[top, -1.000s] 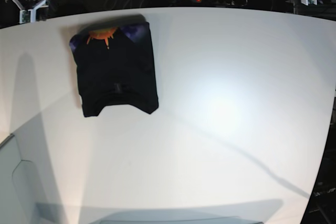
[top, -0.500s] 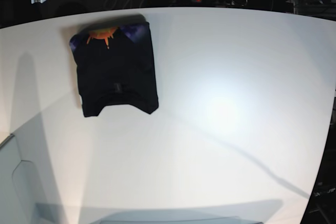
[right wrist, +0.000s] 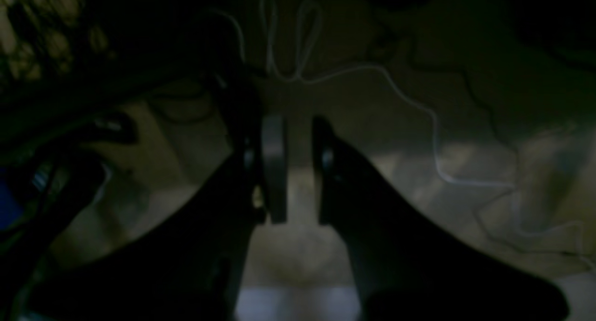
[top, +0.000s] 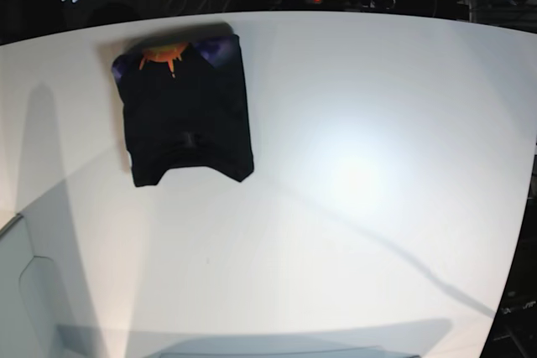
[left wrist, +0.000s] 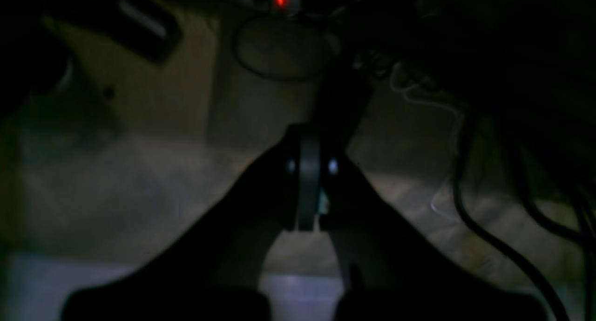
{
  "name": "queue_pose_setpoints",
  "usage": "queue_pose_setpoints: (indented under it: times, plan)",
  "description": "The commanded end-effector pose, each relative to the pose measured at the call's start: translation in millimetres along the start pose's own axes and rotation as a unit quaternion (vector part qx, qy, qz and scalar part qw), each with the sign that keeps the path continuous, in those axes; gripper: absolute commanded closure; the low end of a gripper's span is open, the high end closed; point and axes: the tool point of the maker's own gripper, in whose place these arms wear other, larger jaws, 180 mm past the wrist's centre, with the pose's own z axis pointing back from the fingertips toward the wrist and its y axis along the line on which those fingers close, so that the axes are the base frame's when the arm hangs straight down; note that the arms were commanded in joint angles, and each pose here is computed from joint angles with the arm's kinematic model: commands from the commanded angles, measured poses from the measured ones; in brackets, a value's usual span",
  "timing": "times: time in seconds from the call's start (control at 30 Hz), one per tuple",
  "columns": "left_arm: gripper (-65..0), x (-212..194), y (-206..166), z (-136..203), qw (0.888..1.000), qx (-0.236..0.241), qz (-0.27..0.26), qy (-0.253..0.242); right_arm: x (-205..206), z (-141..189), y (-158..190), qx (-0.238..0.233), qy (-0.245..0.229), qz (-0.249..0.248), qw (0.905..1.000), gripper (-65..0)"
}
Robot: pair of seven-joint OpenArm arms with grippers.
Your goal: Fold the T-shirt properly
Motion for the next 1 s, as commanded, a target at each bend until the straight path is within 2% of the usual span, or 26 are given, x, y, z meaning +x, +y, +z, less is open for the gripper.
queue_pose_setpoints:
  times: [0.0, 0.1, 0.27, 0.47, 0.6, 0.8, 0.87, 0.93, 0.97]
  plan:
    - [0.0, 2.3, 11.4, -0.1, 1.000, 0.018, 0.005, -0.008, -9.0, -0.8, 1.0, 0.011, 0.007, 0.007, 0.9999, -8.1]
    - [0.0, 3.8, 7.5, -7.7, 1.000, 0.029, 0.007, -0.010, -22.9, -13.0, 21.5, 0.048, 0.006, 0.024, 0.9986, -8.1]
    - [0.0, 8.7, -14.4, -20.5, 0.999, 0.022, -0.048, 0.007, -42.6, -34.7, 74.7, 0.114, 0.001, 0.050, 0.9922, -8.1]
    - [0.0, 9.3, -24.9, -26.5, 0.997, 0.024, -0.076, 0.019, -73.0, -69.7, 65.6, 0.033, 0.045, 0.062, 0.9965, -8.0]
    - [0.0, 17.0, -32.2, -29.3, 0.995, 0.017, -0.093, 0.019, -78.1, -85.9, 74.3, -0.008, 0.040, 0.077, 0.9962, -8.0]
    - [0.0, 26.6, -38.2, -31.7, 0.995, 0.012, -0.099, 0.012, -64.5, -98.8, 86.9, -0.087, 0.012, 0.146, 0.9854, -7.8]
    - [0.0, 32.7, -41.5, -32.9, 0.995, 0.010, -0.101, 0.008, -62.3, -101.1, 93.7, -0.093, 0.009, 0.164, 0.9820, -5.2]
    - [0.0, 34.7, -47.0, -34.2, 0.993, 0.004, -0.116, 0.008, -63.8, -102.6, 102.7, -0.095, 0.008, 0.172, 0.9806, 0.0]
    - [0.0, 34.7, -49.2, -34.6, 0.992, 0.001, -0.124, 0.009, -64.5, -102.8, 105.2, -0.096, 0.008, 0.171, 0.9805, 0.0]
